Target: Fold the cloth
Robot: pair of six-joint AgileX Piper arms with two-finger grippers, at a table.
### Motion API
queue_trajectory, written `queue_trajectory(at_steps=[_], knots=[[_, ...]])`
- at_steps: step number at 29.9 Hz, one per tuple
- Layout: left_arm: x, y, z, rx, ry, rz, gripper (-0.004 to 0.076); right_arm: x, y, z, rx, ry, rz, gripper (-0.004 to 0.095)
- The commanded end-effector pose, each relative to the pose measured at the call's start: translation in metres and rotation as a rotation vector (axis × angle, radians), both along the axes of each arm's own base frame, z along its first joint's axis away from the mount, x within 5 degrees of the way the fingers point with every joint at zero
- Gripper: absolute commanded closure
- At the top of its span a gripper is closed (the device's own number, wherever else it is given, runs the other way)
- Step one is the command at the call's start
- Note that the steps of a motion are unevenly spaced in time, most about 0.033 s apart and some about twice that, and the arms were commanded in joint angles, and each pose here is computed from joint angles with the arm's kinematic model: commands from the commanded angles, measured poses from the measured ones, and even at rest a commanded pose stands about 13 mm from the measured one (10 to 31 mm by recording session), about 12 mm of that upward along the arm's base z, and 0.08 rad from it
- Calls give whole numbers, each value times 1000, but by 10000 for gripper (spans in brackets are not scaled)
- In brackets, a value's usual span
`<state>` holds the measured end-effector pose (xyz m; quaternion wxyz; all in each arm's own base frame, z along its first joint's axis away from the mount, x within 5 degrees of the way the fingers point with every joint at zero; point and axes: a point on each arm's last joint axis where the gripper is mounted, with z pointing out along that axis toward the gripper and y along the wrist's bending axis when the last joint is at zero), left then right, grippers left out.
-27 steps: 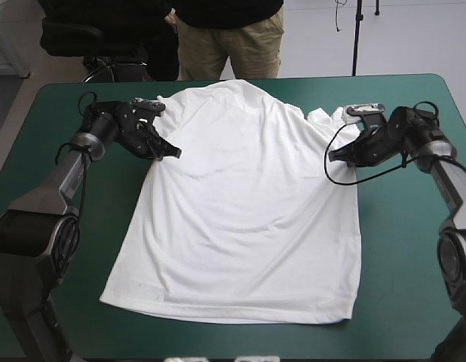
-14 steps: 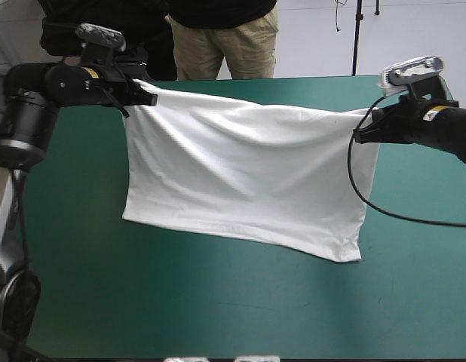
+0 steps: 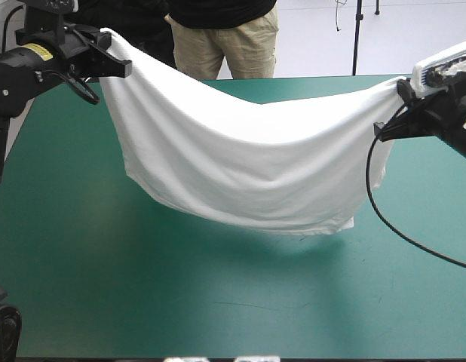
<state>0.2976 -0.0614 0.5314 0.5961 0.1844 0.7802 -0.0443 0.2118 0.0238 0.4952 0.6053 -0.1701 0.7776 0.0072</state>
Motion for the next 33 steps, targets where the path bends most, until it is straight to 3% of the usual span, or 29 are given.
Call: queue_trajectory(at_steps=[1, 7, 13, 17, 21, 28, 33], knots=[[6, -1, 16, -54, -156, 15, 741, 22, -1, 8, 22, -110, -29, 921], [41, -2, 19, -121, -383, 69, 741, 73, -7, 4, 22, -299, -113, 921], [72, 0, 22, -181, -703, 143, 741, 116, -18, 3, 58, -616, -249, 921], [87, -1, 12, -190, -740, 158, 741, 133, -21, -6, 52, -687, -285, 921], [108, -6, -15, -153, -588, 139, 741, 150, -17, -28, 22, -566, -252, 926], [140, -15, -102, -112, -203, 113, 741, 167, -7, -83, -6, -104, -142, 925], [138, -18, -158, -107, 70, 111, 741, 162, -1, -106, -22, 133, -75, 925]])
